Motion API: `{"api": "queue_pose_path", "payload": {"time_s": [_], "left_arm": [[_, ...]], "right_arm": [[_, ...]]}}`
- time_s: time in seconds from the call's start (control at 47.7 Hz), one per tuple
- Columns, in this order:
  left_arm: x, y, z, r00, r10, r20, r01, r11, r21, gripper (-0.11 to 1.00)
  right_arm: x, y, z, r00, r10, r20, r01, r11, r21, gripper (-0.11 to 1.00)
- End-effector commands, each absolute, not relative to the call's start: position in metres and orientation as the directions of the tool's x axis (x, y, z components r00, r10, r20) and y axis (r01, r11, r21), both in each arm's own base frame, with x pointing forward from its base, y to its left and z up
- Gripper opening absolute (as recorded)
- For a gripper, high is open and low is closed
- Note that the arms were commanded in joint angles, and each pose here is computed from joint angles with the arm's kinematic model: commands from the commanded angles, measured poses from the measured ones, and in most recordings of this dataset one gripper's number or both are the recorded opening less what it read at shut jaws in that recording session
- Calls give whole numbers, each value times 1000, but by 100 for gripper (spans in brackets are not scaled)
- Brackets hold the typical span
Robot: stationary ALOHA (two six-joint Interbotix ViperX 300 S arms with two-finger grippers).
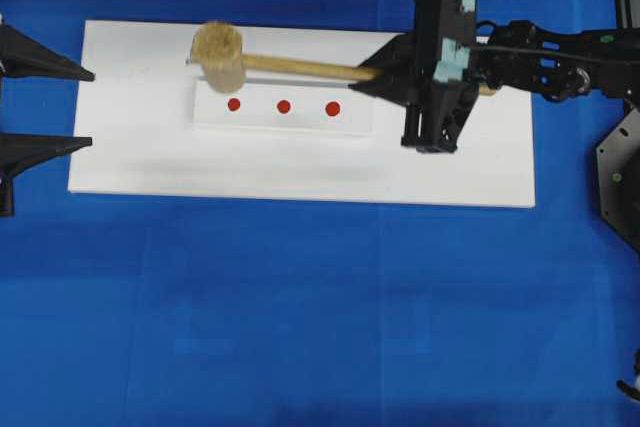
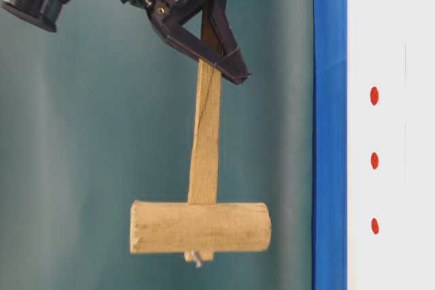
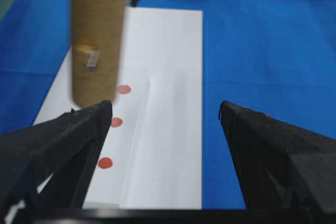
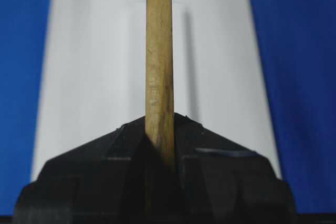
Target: Hit the mark with a hammer.
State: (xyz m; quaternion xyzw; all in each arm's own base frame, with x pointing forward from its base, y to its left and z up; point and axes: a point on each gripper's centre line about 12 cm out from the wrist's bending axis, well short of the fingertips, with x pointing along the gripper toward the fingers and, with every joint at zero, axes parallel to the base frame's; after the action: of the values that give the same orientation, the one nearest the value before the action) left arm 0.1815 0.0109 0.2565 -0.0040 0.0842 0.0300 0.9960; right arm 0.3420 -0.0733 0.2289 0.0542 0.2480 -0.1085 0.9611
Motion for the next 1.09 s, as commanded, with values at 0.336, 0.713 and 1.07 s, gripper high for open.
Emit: {"api": "queue_pose_path", "payload": {"time_s": [0.336,0.713,1.07], "left_arm": [[184,11,260,985,59,-162,-60,998,-3,80],[183,11,259,985,61,-162,-62,998,-3,80],[182,11,260,986,61,-157,-62,998,-5,80]], "right_arm": [[347,-76,236,865,-195,-463,244,969,48,1],[360,-67,140,724,-148,-674,277,957,87,1],[359,-69,160,767,-175,-617,278,958,74,1]]}}
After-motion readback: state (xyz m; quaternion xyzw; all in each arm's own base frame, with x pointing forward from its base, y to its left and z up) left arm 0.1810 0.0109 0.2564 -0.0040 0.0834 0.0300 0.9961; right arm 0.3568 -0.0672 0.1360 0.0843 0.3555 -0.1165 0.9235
